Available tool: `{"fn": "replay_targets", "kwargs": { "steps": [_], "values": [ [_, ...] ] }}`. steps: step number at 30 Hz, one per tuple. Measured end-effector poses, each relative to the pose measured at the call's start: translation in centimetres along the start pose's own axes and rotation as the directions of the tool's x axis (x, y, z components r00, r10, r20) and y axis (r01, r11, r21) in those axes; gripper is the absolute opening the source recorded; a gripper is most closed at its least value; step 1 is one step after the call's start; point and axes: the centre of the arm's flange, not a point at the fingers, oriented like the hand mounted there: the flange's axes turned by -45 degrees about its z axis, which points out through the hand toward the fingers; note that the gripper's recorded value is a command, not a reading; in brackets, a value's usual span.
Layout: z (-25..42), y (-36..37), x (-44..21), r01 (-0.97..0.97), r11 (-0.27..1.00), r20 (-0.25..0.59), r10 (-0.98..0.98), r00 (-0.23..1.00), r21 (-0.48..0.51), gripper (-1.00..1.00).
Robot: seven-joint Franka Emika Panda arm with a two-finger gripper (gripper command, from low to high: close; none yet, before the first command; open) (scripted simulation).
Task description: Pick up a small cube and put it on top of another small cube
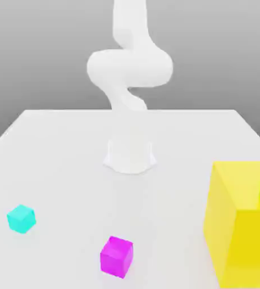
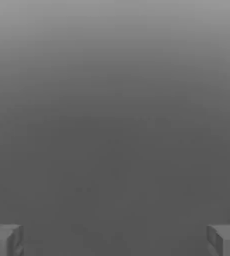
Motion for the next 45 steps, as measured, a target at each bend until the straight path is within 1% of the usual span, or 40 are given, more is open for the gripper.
{"fn": "replay_targets", "kwargs": {
  "steps": [5, 10, 16, 22, 24, 28, 29, 36, 41, 42, 45],
  "values": [
    [11.0, 0.7, -2.3, -0.073, 0.997, 0.156, 0.074, 0.985, -0.015, 0.0],
    [20.6, 1.5, -6.7, -0.137, 0.989, 0.301, 0.147, 0.942, -0.054, 0.0],
    [30.3, 2.6, -14.5, -0.198, 0.972, 0.456, 0.235, 0.858, -0.127, 0.0],
    [37.2, 3.8, -24.2, -0.234, 0.946, 0.584, 0.324, 0.744, -0.226, 0.0],
    [39.0, 4.0, -26.8, -0.236, 0.94, 0.605, 0.339, 0.721, -0.246, 0.0],
    [42.4, 4.2, -30.1, -0.236, 0.938, 0.611, 0.343, 0.713, -0.252, 0.0],
    [43.1, 4.2, -30.8, -0.236, 0.938, 0.612, 0.344, 0.713, -0.252, -1.0],
    [43.2, 4.2, -30.9, -0.236, 0.938, 0.611, 0.344, 0.713, -0.252, -1.0],
    [39.5, 4.0, -27.7, -0.236, 0.938, 0.611, 0.344, 0.713, -0.252, -1.0],
    [38.9, 3.5, -26.7, -0.225, 0.944, 0.616, 0.328, 0.716, -0.241, -1.0],
    [38.1, -0.6, -22.6, -0.13, 0.981, 0.646, 0.193, 0.739, -0.144, -1.0]
  ]
}}
